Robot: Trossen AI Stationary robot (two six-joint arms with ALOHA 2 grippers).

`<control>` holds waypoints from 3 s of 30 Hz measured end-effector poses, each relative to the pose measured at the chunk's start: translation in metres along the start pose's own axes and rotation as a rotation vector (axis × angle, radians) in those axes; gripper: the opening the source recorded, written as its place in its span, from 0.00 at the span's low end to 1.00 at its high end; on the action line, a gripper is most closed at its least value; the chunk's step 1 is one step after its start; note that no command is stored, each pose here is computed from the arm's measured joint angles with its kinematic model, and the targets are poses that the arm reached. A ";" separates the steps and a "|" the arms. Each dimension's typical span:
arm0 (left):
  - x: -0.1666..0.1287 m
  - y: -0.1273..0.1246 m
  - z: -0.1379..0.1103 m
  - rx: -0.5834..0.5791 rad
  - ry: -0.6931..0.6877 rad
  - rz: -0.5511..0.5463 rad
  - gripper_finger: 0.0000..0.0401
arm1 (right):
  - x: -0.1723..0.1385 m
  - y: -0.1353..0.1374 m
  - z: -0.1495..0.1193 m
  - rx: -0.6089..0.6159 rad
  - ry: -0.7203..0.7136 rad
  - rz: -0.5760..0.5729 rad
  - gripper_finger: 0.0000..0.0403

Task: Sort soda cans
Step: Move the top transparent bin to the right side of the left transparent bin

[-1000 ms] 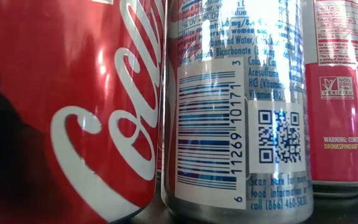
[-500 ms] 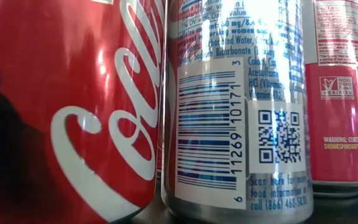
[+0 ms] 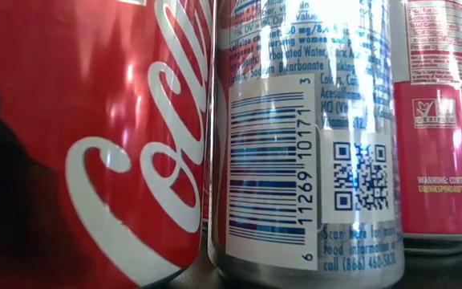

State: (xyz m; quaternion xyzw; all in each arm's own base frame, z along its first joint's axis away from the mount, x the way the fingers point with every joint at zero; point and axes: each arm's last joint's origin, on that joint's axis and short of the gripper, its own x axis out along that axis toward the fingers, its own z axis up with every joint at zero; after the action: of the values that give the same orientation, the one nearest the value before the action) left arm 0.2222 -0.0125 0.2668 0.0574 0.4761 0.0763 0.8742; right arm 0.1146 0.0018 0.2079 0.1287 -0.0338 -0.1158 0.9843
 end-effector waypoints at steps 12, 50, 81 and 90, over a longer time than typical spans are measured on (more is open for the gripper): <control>-0.003 -0.002 -0.001 -0.004 -0.030 -0.082 0.13 | 0.068 0.027 0.057 0.094 0.240 -0.335 0.00; -0.057 0.016 -0.096 -0.177 -0.551 -0.203 0.13 | 0.142 -0.104 0.081 0.542 0.843 -1.154 0.17; -0.056 0.016 -0.097 -0.172 -0.542 -0.201 0.13 | 0.124 -0.120 0.017 0.678 0.910 -1.121 0.09; -0.056 0.016 -0.096 -0.168 -0.542 -0.199 0.13 | 0.142 -0.107 0.029 0.646 0.838 -1.027 0.01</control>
State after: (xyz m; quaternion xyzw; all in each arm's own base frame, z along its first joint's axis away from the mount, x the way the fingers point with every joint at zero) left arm 0.1097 -0.0049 0.2638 -0.0439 0.2205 0.0111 0.9743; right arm 0.2258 -0.1400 0.2133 0.4451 0.3772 -0.4874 0.6496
